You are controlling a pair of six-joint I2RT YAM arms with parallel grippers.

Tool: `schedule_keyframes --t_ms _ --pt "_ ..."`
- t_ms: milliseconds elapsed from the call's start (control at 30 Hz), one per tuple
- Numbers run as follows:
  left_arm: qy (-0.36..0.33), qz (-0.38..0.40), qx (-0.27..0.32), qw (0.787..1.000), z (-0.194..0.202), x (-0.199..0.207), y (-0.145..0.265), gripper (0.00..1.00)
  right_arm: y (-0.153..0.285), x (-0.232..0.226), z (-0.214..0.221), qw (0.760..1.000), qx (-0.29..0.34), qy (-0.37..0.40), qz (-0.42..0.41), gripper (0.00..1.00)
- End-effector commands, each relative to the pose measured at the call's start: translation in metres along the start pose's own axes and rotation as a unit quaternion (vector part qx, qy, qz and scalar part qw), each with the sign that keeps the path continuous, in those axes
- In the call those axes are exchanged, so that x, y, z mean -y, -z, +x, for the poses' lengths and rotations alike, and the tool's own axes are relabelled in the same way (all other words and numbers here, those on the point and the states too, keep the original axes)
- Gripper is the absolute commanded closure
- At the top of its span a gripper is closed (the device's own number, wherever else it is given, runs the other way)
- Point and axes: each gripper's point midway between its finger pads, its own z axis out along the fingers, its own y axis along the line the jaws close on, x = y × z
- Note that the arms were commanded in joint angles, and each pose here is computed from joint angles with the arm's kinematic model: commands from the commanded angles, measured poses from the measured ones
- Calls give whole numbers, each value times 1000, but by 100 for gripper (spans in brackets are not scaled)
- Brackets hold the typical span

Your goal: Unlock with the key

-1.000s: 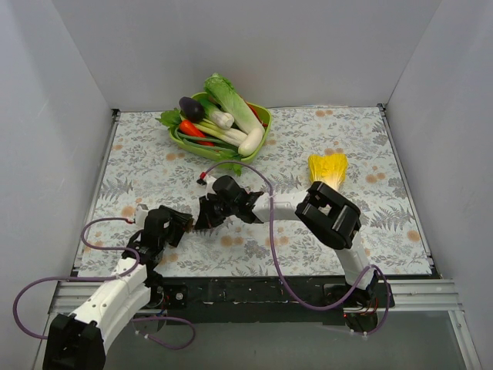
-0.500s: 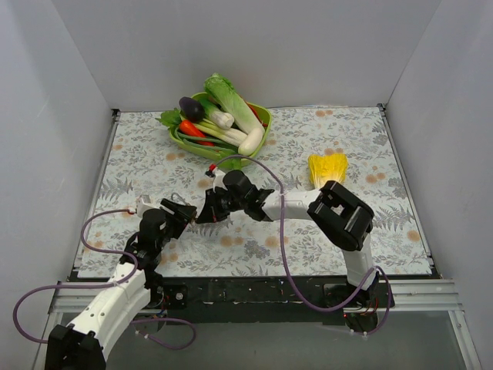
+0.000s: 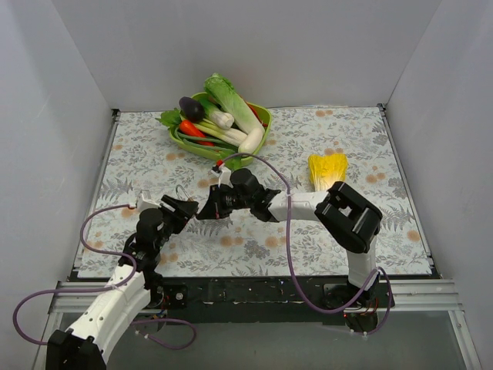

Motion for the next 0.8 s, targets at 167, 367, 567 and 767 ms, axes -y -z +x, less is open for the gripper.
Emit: schedule_keyframes --t_ms 167,367,567,767 --pt "41 -14 -49 998 9 23 -2 100 0 -8 -44 994 81 61 44 99" --pt "34 -27 -45 998 3 27 -6 100 -3 -9 -44 989 86 96 67 97" --pt "48 -52 -54 996 7 19 -8 100 -5 -15 -40 988 89 113 61 93" --pt "48 -66 -42 996 2 18 -9 100 -4 -18 -41 986 91 123 60 81"
